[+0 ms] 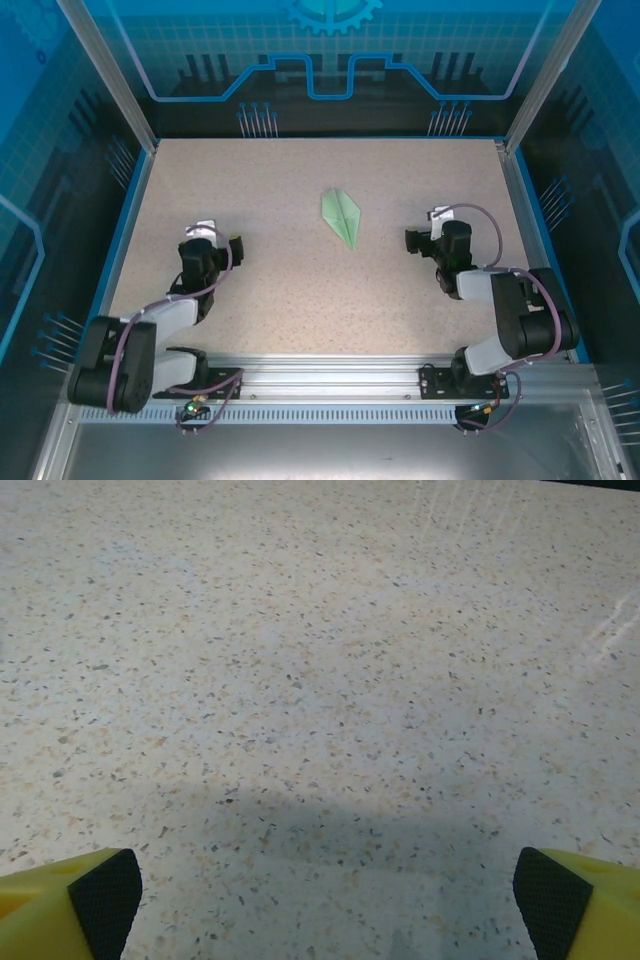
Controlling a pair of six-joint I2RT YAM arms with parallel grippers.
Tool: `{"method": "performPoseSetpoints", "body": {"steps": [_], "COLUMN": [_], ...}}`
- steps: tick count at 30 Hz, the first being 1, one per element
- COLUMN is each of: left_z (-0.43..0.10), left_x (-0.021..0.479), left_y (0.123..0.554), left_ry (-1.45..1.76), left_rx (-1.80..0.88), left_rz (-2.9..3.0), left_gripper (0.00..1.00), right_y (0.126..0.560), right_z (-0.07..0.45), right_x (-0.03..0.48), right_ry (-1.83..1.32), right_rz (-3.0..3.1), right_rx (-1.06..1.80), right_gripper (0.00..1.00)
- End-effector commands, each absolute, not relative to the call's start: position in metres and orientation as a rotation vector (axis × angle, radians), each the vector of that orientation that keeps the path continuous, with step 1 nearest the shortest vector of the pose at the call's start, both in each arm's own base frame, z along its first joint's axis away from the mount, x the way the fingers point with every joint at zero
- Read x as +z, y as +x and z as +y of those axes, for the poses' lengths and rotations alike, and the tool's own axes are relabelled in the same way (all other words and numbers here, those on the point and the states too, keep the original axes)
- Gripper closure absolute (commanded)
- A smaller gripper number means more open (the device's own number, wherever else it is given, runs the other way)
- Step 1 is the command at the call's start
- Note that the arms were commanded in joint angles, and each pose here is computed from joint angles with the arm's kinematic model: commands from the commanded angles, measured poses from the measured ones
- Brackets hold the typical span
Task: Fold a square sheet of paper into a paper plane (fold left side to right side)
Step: Reset both arms
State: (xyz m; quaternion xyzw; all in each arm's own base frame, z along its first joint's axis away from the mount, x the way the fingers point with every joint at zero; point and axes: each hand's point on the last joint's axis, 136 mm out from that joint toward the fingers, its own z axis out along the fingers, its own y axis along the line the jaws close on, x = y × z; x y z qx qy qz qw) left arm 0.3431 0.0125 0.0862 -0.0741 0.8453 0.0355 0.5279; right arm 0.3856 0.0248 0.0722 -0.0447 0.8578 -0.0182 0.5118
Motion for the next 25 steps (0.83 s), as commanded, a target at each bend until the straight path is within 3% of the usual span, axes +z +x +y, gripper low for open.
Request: {"method": "performPoseSetpoints", "body": {"steps": [1, 6, 25], "left_z": [-0.008, -0.017, -0.005], "left_x": [0.119, 0.090, 0.091], "left_y": [0.375, 0.392, 0.396], "left_ry": [-0.061, -0.008, -0.072], "left_rx": [-0.048, -0.085, -0.077], "left_rz": [1.888, 1.961, 1.964], "left_gripper": [0.02, 0.01, 0.01], "right_y": [0.396, 0.396, 0.396], "right_z": [0.024, 0.024, 0.026], "right_x": [0.094, 0.094, 0.094], "right_ry": [-0.118, -0.117, -0.127], "right_rz": [1.962, 1.961, 1.965], "right_rx": [-0.025, -0.024, -0.017], "right_gripper": [0.01, 0.00, 0.00]}}
